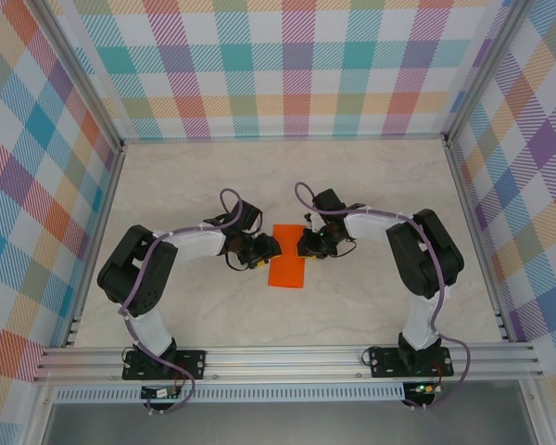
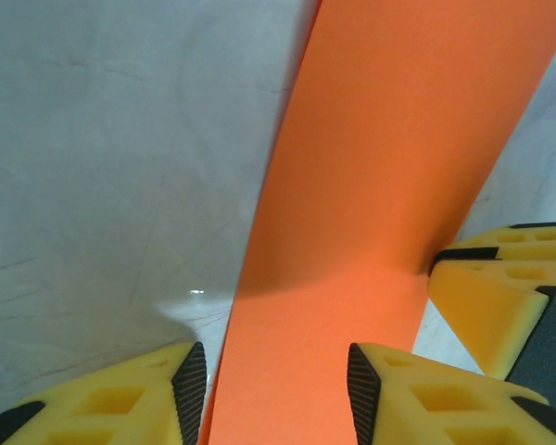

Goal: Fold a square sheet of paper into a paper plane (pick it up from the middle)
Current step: Fold the square sheet of paper in half at the center of the table, then fold the triangle a second time at the center of the table.

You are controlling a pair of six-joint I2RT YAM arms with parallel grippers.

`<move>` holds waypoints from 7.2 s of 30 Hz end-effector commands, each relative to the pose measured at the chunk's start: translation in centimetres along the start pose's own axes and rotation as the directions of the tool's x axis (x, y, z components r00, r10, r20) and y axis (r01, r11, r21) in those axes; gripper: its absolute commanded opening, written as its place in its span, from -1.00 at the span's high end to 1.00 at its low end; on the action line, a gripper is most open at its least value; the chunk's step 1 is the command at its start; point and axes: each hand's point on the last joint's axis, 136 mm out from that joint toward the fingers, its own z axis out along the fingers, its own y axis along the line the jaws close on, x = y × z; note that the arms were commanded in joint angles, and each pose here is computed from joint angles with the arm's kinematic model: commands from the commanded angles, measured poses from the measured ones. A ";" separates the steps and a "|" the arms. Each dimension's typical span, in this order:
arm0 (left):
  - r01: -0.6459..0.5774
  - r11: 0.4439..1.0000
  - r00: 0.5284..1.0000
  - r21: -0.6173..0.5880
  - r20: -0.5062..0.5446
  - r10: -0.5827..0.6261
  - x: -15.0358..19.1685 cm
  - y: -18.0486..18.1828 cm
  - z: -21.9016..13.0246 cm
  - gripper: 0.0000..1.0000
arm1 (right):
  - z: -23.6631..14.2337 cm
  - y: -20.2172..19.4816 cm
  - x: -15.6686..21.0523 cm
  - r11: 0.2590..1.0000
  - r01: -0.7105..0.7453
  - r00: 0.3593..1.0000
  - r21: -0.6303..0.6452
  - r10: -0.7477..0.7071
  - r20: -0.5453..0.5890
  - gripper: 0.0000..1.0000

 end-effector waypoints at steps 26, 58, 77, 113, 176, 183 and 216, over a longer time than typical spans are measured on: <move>0.031 0.998 1.000 0.052 -0.002 -0.031 0.2 -0.6 -0.6 0.20 | 0.9 -1.1 0.3 0.999 -0.033 0.999 0.011 0.033 -0.005 0.58; 0.139 0.984 0.989 0.116 -0.072 -0.131 5.0 0.6 -1.4 -0.06 | 0.9 -1.5 0.2 0.998 -0.051 0.999 0.032 0.051 -0.006 0.57; 0.136 0.979 0.988 0.149 -0.097 -0.123 5.1 0.1 -0.6 -0.03 | 1.1 -1.9 0.5 0.997 -0.059 0.998 0.042 0.060 -0.009 0.57; 0.110 0.937 0.994 0.333 -0.062 -0.095 -1.0 -3.6 -1.3 0.07 | 0.4 -0.7 0.1 0.998 -0.069 0.997 -0.008 0.069 0.018 0.52; 0.126 0.948 0.989 0.292 -0.117 -0.095 -0.1 -3.5 -1.0 0.63 | -0.7 9.2 7.8 0.675 0.443 0.779 0.589 -0.616 0.120 -0.09; 0.124 0.948 0.989 0.294 -0.117 -0.093 -0.1 -3.6 -1.0 0.63 | -1.0 9.4 7.7 0.678 0.443 0.772 0.586 -0.621 0.134 0.18; 0.040 0.999 0.997 0.028 0.067 -0.042 3.2 0.1 -4.9 0.44 | -4.3 8.5 6.3 0.932 0.344 0.929 -0.119 -0.319 0.187 0.95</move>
